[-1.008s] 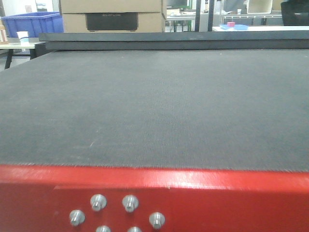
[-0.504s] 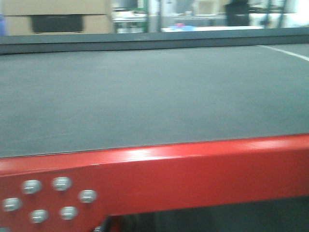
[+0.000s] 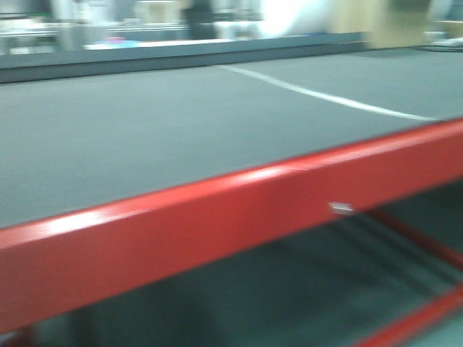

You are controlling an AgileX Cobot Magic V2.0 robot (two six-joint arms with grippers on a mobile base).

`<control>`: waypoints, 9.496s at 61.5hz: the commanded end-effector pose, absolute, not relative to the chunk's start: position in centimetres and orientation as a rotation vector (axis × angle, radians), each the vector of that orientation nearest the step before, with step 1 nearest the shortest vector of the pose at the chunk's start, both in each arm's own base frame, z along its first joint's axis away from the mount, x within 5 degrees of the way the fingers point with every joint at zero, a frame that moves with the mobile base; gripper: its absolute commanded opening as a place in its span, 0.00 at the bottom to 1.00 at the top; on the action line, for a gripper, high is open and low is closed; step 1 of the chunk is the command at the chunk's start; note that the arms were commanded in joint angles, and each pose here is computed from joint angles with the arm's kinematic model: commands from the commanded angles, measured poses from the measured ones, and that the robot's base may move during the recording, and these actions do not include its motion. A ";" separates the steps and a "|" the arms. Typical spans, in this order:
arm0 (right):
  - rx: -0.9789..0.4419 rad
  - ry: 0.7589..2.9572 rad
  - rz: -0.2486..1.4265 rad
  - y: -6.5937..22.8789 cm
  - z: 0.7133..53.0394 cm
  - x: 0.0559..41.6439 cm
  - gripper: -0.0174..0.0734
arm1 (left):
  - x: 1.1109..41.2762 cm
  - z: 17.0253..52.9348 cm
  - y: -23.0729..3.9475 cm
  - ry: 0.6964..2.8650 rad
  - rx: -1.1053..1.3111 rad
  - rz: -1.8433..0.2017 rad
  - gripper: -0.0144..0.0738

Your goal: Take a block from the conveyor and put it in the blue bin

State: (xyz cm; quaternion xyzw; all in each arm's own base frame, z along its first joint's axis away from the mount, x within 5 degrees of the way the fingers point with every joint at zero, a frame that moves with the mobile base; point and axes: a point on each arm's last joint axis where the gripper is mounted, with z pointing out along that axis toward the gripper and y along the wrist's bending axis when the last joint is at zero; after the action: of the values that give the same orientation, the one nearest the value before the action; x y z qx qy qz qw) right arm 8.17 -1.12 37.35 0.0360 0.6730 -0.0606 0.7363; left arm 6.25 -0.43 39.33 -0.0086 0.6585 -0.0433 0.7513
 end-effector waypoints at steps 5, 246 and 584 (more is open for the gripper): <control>0.062 1.452 -0.147 -1.1 37.6 8.0 0.01 | 6.1 39.5 -0.5 1.419 -0.016 -0.103 0.04; 0.061 1.450 -0.147 -1.1 37.6 8.0 0.01 | 6.1 39.5 -0.5 1.419 -0.016 -0.103 0.04; -0.134 1.516 0.203 5.7 45.2 26.4 0.01 | 28.0 47.9 -13.0 1.626 0.355 -0.384 0.04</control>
State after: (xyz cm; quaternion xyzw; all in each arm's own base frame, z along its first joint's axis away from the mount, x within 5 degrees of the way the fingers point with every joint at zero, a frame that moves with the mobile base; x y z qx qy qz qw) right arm 27.74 7.25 45.17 -0.0756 0.6969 0.1073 0.7051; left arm 29.67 -14.93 46.32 0.1746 0.7364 -0.1742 0.6301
